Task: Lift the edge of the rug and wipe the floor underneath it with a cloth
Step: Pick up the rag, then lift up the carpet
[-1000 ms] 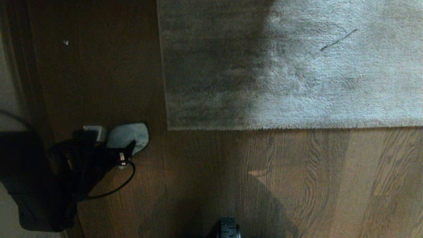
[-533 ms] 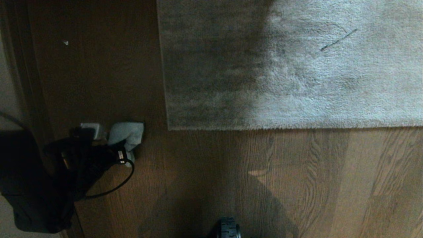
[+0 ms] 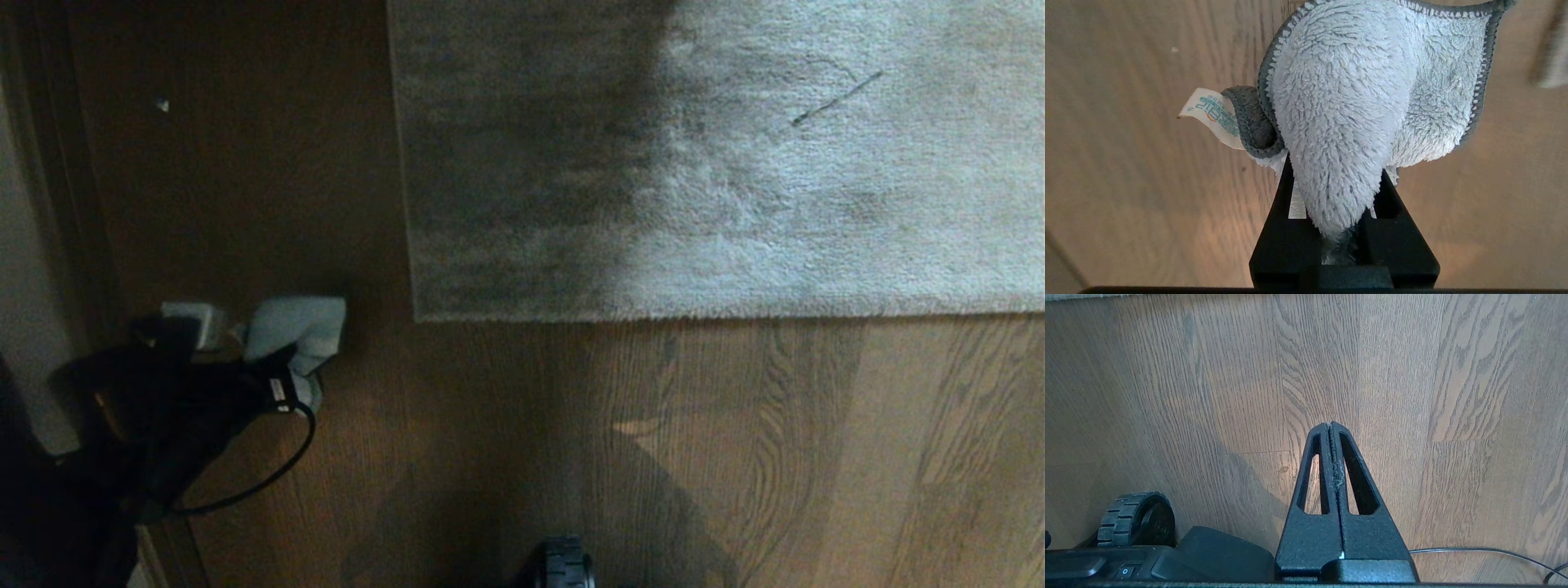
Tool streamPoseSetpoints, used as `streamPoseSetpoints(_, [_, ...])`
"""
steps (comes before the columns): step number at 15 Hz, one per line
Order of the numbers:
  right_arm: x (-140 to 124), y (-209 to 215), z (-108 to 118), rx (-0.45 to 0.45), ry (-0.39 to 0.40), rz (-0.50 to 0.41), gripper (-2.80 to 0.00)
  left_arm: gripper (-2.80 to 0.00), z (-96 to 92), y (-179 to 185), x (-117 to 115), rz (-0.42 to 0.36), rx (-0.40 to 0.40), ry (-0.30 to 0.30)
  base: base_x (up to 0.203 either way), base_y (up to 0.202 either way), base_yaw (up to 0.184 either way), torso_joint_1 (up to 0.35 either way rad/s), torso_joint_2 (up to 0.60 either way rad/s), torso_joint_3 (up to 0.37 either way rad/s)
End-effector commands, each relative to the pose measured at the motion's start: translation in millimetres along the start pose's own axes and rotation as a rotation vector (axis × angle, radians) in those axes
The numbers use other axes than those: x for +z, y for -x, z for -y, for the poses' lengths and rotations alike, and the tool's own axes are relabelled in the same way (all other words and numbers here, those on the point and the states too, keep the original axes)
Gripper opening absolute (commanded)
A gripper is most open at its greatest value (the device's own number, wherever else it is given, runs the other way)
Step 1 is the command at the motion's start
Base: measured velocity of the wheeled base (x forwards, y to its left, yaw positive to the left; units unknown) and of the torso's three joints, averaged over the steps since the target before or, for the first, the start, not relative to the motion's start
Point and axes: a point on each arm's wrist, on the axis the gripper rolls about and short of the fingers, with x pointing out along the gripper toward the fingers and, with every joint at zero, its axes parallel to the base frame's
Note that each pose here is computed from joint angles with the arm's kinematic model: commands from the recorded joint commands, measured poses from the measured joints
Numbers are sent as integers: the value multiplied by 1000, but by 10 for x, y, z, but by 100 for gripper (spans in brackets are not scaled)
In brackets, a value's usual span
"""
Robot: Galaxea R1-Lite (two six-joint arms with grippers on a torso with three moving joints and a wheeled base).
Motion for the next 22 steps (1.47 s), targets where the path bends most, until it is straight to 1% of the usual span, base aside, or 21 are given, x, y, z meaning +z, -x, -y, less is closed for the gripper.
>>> streamPoseSetpoints(1, [1, -1, 0, 0, 0, 0, -280, -280, -5, 281, 211, 106, 0, 2, 0, 0, 0, 0, 0, 0])
streamPoseSetpoints(3, [1, -1, 0, -1, 0, 0, -280, -280, -9, 506, 275, 134, 4, -4, 0, 0, 0, 0, 0, 0])
streamPoseSetpoints(6, [1, -1, 0, -1, 0, 0, -280, -280, -27, 857, 372, 200, 26, -22, 0, 0, 0, 0, 0, 0])
streamPoseSetpoints(9, [1, -1, 0, 1, 0, 0, -280, -280, -31, 1085, 448, 262, 33, -27, 0, 0, 0, 0, 0, 0])
streamPoseSetpoints(11, [1, -1, 0, -1, 0, 0, -280, -280, -32, 1187, 485, 279, 34, -27, 0, 0, 0, 0, 0, 0])
streamPoseSetpoints(13, [1, -1, 0, -1, 0, 0, -280, -280, -35, 1389, 510, 277, 34, -27, 0, 0, 0, 0, 0, 0])
streamPoseSetpoints(15, [-2, 8, 0, 1, -1, 11, -280, -280, -41, 1656, 461, 237, 34, -28, 0, 0, 0, 0, 0, 0])
streamPoseSetpoints(16, [-1, 5, 0, 1, -1, 8, -280, -280, -44, 1796, 400, 203, 35, -29, 0, 0, 0, 0, 0, 0])
streamPoseSetpoints(19, [1, -1, 0, 0, 0, 0, -280, -280, -53, 2182, 111, 78, 33, -33, 0, 0, 0, 0, 0, 0])
streamPoseSetpoints(22, [1, 0, 0, 1, 0, 1, -280, -280, -61, 2486, -224, -18, 25, -31, 0, 0, 0, 0, 0, 0])
